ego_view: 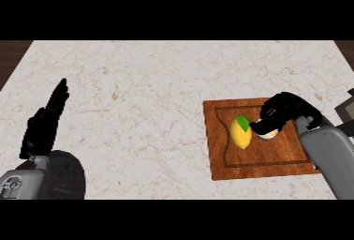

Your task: Pick the cupcake from the cutting board and place it in the tiered basket

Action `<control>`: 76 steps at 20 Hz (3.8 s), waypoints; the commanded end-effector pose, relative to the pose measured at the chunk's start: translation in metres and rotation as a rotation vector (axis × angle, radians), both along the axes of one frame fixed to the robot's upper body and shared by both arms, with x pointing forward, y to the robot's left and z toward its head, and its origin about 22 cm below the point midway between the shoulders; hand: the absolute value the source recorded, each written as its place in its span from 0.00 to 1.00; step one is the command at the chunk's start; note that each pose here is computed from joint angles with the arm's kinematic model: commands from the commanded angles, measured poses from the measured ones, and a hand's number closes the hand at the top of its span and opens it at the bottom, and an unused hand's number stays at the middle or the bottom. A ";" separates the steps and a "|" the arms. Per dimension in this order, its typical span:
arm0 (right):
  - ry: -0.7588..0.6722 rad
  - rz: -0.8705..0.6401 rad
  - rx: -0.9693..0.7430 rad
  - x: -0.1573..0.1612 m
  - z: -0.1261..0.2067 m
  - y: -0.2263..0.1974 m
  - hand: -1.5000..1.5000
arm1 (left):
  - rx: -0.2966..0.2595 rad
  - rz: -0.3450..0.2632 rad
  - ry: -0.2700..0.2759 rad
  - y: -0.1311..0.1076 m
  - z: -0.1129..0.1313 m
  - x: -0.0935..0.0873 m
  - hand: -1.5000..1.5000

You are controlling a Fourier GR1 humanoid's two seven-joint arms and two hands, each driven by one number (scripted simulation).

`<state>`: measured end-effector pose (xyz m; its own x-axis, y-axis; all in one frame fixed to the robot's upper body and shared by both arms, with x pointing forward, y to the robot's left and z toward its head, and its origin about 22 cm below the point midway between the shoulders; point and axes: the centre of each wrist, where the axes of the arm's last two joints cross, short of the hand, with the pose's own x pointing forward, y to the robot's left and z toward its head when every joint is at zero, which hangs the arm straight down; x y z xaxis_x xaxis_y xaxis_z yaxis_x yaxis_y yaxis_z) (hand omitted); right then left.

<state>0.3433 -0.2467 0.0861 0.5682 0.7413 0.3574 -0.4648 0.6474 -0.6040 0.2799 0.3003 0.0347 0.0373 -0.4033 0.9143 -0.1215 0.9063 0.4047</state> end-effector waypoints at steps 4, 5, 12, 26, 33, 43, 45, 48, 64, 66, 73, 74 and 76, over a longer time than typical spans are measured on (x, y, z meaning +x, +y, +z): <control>-0.191 -0.484 -0.148 0.060 0.101 -0.004 1.00 | 0.017 -0.061 -0.010 -0.016 -0.001 0.005 0.50; -0.233 -0.549 -0.179 0.066 0.113 -0.004 1.00 | 0.014 -0.080 -0.019 -0.019 0.002 0.008 0.50; -0.579 -0.777 -0.266 0.085 0.195 0.016 1.00 | 0.018 -0.099 -0.019 -0.031 0.009 0.013 0.50; -0.889 -0.942 -0.790 0.083 0.333 0.021 1.00 | 0.004 -0.064 -0.012 -0.027 -0.006 0.011 0.50; -0.854 -0.945 -0.748 0.084 0.363 0.025 1.00 | 0.003 -0.044 -0.015 -0.013 0.008 0.018 0.50; -0.727 -0.871 -0.936 0.086 0.344 -0.059 1.00 | -0.001 -0.020 -0.019 -0.010 -0.004 0.001 0.50; -0.680 -0.867 -1.018 0.085 0.350 -0.056 1.00 | 0.015 -0.013 -0.031 -0.006 0.005 0.013 0.50; -0.546 -0.860 -1.153 0.077 0.347 -0.091 1.00 | 0.009 -0.014 -0.019 -0.011 0.001 0.005 0.50; -0.532 -0.798 -0.942 0.054 0.333 -0.149 1.00 | -0.012 -0.007 0.000 -0.031 0.004 0.001 0.50; -0.535 -0.801 -0.915 0.040 0.330 -0.173 1.00 | 0.008 0.021 0.001 0.002 -0.002 -0.015 0.50; -0.487 -0.986 -0.648 0.042 0.305 -0.186 0.00 | -0.002 0.013 -0.002 -0.002 0.006 -0.005 0.50; -0.457 -0.967 -0.663 0.052 0.286 -0.180 0.00 | -0.003 0.004 -0.002 0.006 -0.011 -0.013 0.50; -0.560 -0.966 -0.648 0.043 0.289 -0.183 0.00 | -0.003 0.020 0.004 0.002 -0.011 -0.011 0.50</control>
